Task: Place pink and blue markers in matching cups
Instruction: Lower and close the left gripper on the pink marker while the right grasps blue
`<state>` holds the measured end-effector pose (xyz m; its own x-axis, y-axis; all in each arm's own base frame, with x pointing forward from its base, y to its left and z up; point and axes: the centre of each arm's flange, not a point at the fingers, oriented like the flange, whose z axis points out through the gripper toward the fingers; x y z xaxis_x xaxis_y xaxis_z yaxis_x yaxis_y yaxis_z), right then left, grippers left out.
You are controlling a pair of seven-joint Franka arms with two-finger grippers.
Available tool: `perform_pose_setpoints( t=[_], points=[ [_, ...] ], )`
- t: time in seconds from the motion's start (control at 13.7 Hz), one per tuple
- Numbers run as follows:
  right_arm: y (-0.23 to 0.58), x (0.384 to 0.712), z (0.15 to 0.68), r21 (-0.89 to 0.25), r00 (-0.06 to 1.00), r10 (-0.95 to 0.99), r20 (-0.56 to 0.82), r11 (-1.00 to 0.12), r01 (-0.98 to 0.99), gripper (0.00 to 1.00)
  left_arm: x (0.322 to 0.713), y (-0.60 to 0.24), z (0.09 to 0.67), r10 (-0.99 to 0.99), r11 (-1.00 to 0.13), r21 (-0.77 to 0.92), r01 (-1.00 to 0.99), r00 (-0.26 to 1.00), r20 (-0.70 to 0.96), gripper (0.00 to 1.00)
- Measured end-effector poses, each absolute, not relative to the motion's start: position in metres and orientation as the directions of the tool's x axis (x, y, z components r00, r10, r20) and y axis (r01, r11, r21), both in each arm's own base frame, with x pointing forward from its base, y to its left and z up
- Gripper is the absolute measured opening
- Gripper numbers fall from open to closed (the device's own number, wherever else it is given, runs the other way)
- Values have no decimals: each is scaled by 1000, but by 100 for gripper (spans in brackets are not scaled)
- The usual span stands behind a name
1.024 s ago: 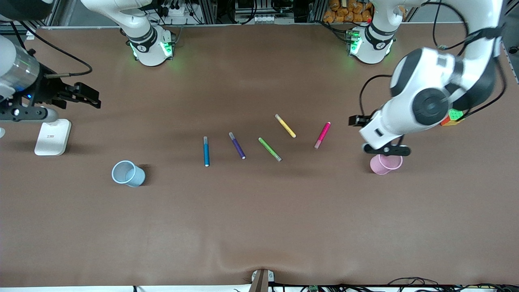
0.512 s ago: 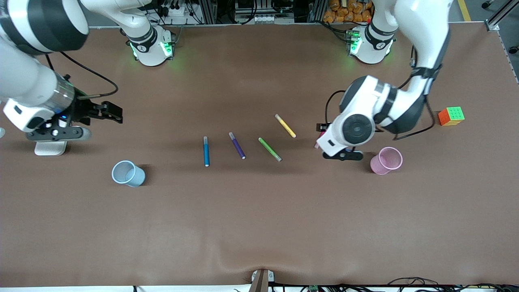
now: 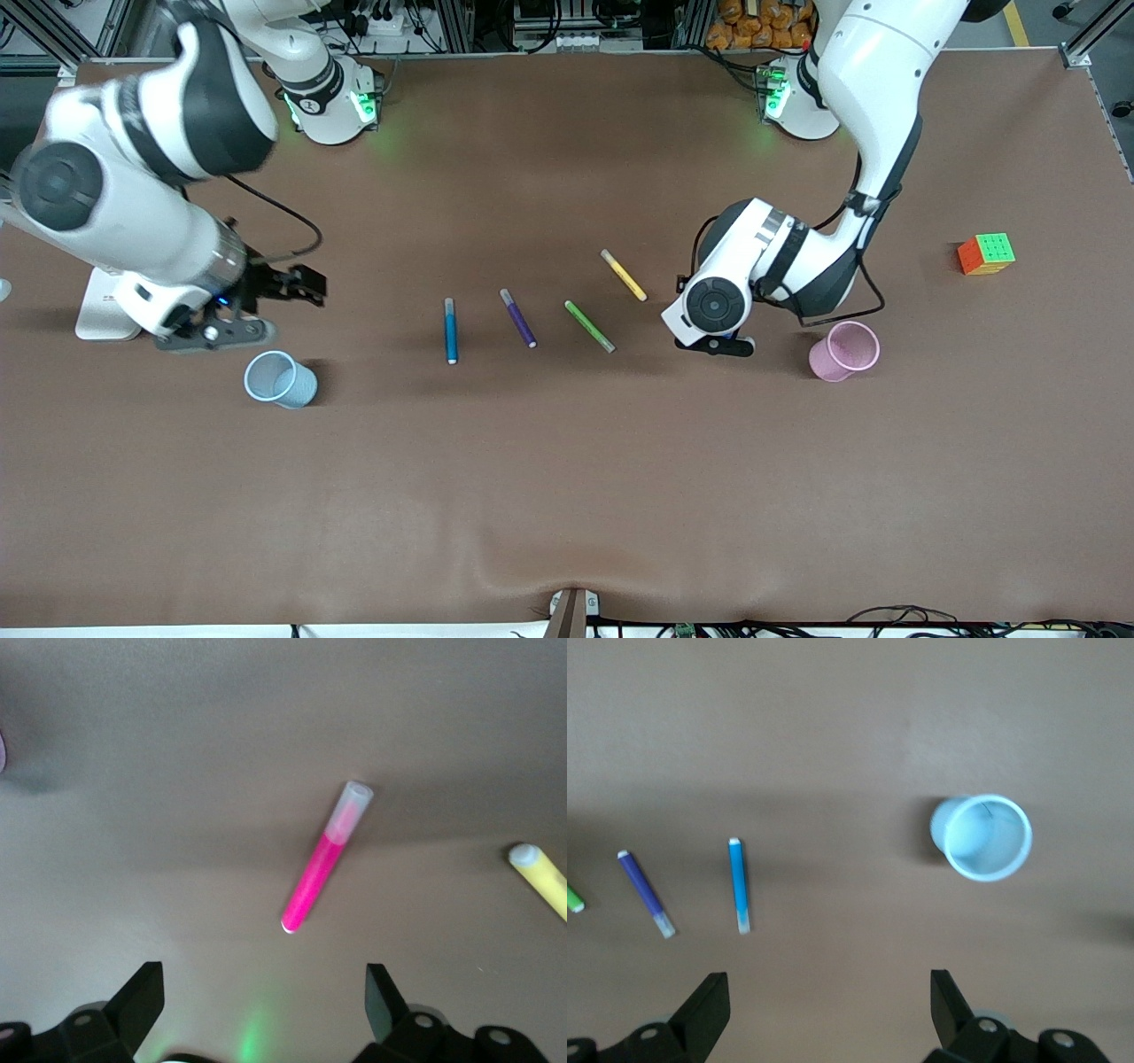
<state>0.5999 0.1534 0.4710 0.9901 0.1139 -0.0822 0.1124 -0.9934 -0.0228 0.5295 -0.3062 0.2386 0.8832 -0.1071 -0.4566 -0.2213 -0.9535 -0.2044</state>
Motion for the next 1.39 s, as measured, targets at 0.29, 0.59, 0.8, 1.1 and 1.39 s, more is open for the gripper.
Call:
perform_pose_setpoints(
  t=[0.29,0.59,0.8,1.1,1.39],
  points=[
    [195,618,409,-32,986,157,-48,-987,156,100,518,-323,213,-154,-932,-225,-285,872,-465,97],
    [233,619,353,-94,984,159,-77,-984,152,100,510,-338,188,-195,-918,-226,-326,867,-458,84],
    [243,609,330,-88,975,170,-146,-984,158,100,511,-341,175,-269,-899,-198,-391,849,-456,80],
    [245,581,289,-69,954,180,-242,-983,168,100,515,-333,167,-333,-862,-205,-463,823,-460,69],
    [258,560,260,-62,953,202,-226,-979,193,100,515,-334,163,-338,-860,-203,-468,822,-459,62]
  ],
)
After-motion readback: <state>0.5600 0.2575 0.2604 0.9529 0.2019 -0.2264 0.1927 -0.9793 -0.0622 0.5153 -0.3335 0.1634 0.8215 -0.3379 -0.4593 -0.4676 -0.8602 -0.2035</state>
